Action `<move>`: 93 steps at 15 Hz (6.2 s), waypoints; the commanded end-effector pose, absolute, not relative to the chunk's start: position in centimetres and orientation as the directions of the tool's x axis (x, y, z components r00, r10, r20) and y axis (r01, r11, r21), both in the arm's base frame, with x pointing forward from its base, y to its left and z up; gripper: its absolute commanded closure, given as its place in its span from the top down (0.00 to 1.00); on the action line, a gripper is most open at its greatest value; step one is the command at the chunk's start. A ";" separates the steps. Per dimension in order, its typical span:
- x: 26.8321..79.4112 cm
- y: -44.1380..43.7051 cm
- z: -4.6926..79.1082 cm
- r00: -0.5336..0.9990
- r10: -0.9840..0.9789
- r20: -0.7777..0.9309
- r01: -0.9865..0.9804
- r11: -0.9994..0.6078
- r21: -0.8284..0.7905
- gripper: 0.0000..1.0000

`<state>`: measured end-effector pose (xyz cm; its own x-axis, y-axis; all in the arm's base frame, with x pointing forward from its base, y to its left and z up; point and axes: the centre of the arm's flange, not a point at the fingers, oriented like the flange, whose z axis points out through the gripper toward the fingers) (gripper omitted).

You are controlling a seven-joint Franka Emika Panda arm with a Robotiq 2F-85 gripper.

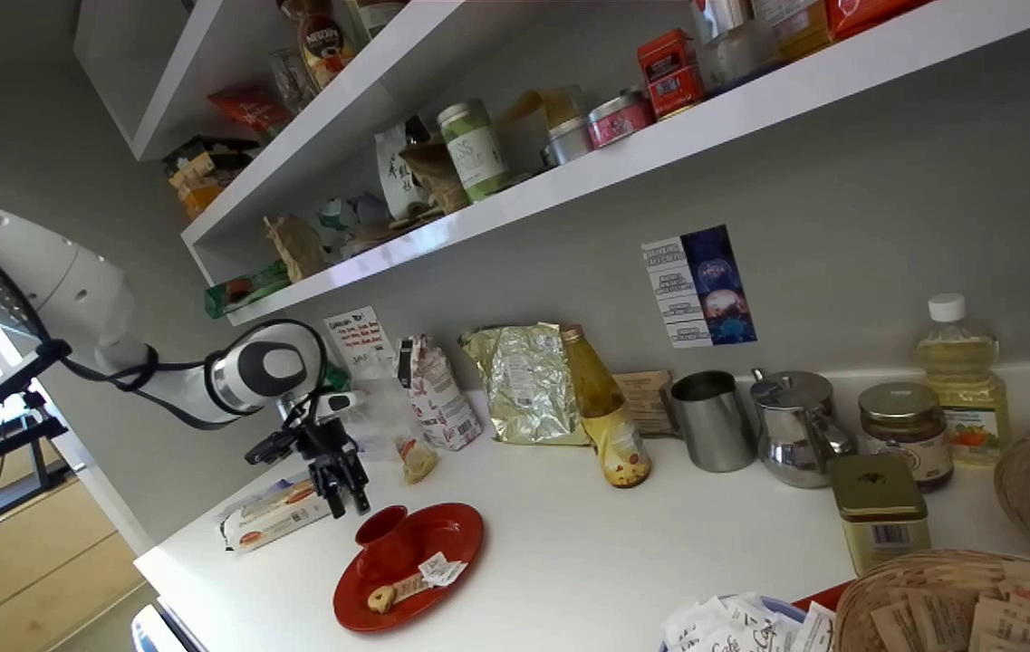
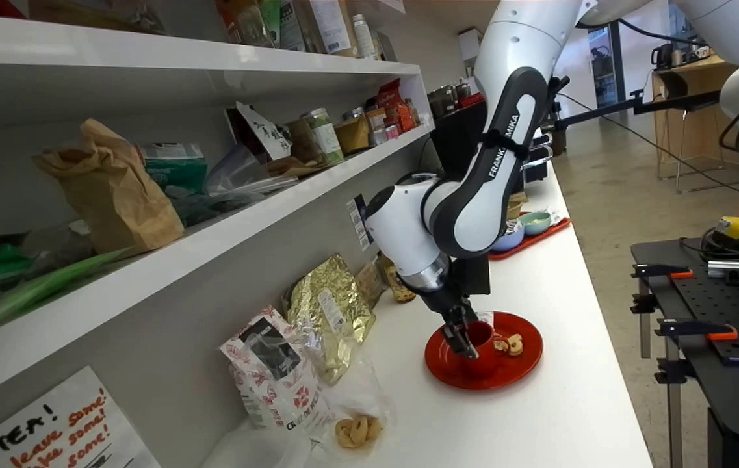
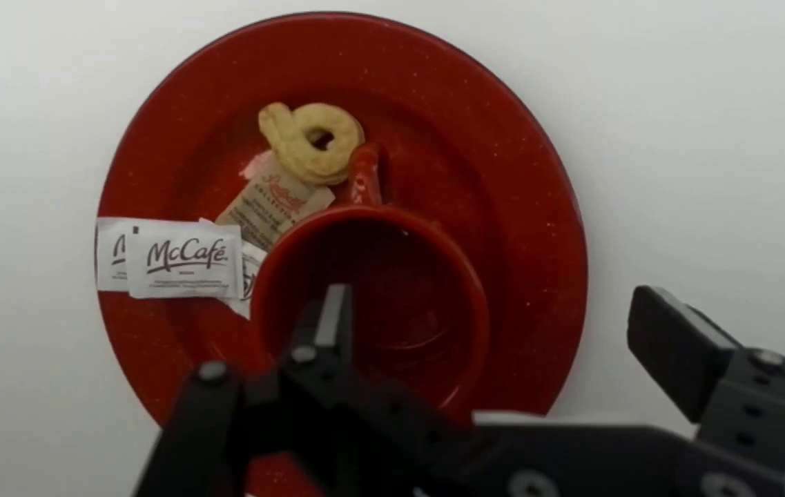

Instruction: Put the cup on the countertop

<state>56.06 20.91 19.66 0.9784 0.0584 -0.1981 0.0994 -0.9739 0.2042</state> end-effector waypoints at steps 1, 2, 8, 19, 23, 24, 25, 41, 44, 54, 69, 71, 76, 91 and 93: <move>56.9 21.3 18.7 0.984 -0.008 -0.179 0.032 -0.975 0.219 1.00; 56.8 21.1 18.4 0.983 -0.016 -0.181 0.025 -0.975 0.222 1.00; 56.5 20.9 17.1 0.980 -0.054 -0.194 -0.008 -0.973 0.231 1.00; 57.1 21.0 16.6 0.975 -0.153 -0.163 -0.119 -0.971 0.206 1.00; 56.7 20.9 15.4 0.968 -0.169 -0.187 -0.131 -0.970 0.203 1.00; 56.6 20.8 15.1 0.966 -0.173 -0.191 -0.134 -0.970 0.202 1.00; 56.5 20.8 14.9 0.965 -0.176 -0.194 -0.137 -0.970 0.201 1.00; 56.0 20.8 14.2 0.964 -0.160 -0.212 -0.116 -0.971 0.210 0.20; 55.9 20.9 14.3 0.966 -0.156 -0.208 -0.110 -0.971 0.214 0.00; 55.8 23.1 17.5 0.984 -0.099 -0.146 -0.065 -0.974 0.217 0.01; 52.0 38.1 22.0 0.986 0.160 -0.040 0.164 -0.974 0.154 0.01; 52.0 38.8 21.5 0.979 0.196 -0.054 0.202 -0.970 0.138 0.01; 52.5 39.9 18.6 0.943 0.305 -0.133 0.319 -0.943 0.095 0.01; 52.2 39.7 14.4 0.917 0.343 -0.202 0.368 -0.925 0.100 0.13; 52.2 39.7 14.3 0.917 0.343 -0.203 0.368 -0.925 0.100 0.29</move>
